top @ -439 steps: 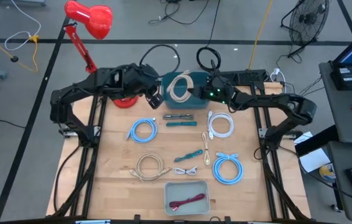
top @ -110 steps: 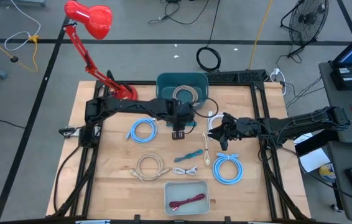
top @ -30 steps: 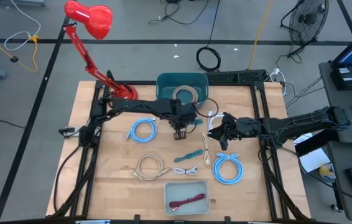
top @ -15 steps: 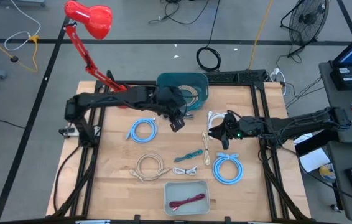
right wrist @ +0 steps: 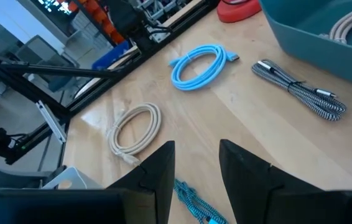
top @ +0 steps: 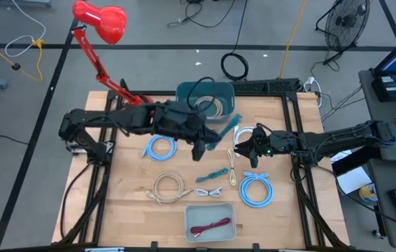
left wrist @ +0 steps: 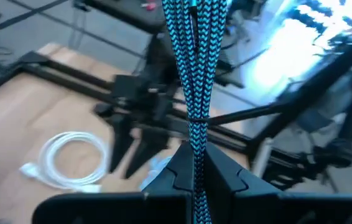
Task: Pick & Place USB Port
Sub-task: Put the top blue charger cable into the gray bin
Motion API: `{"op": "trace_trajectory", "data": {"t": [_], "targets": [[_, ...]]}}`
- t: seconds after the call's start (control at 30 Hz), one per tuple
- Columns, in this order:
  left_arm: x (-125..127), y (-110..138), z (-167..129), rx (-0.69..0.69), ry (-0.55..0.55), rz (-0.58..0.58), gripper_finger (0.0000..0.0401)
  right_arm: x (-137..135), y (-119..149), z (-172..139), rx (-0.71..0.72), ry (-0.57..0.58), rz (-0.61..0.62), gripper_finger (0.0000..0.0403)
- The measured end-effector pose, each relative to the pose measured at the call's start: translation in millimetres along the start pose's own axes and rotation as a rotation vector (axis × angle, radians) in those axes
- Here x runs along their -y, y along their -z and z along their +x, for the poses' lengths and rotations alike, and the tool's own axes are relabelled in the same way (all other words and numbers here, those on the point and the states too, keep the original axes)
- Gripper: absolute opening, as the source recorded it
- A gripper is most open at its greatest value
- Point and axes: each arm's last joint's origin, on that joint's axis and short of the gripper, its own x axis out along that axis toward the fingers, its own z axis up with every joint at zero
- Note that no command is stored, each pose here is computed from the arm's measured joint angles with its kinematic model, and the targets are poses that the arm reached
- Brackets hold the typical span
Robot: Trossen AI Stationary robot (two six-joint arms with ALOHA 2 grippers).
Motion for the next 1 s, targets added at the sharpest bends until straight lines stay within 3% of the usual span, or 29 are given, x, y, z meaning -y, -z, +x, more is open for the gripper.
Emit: {"op": "trace_trajectory", "data": {"t": [0.27, 0.57, 0.8, 1.0], "targets": [[35.7, 12.8, -2.4, -0.016, 0.108, 0.034, 0.0011, -2.2, -2.9, -0.9, 0.029, -0.022, 0.057, 0.0116], [96.5, 46.5, -15.4, -0.098, 0.246, 0.124, 0.0010, -13.3, -18.0, -3.5, 0.184, -0.140, 0.085, 0.0116], [141.4, 85.2, -26.2, -0.154, 0.209, 0.165, 0.0010, -15.0, -22.6, -4.8, 0.250, -0.138, 0.102, 0.0116], [162.8, 123.5, -4.1, -0.234, 0.198, 0.161, 0.0010, -15.2, -22.7, -4.8, 0.251, -0.141, 0.117, 0.0116]]}}
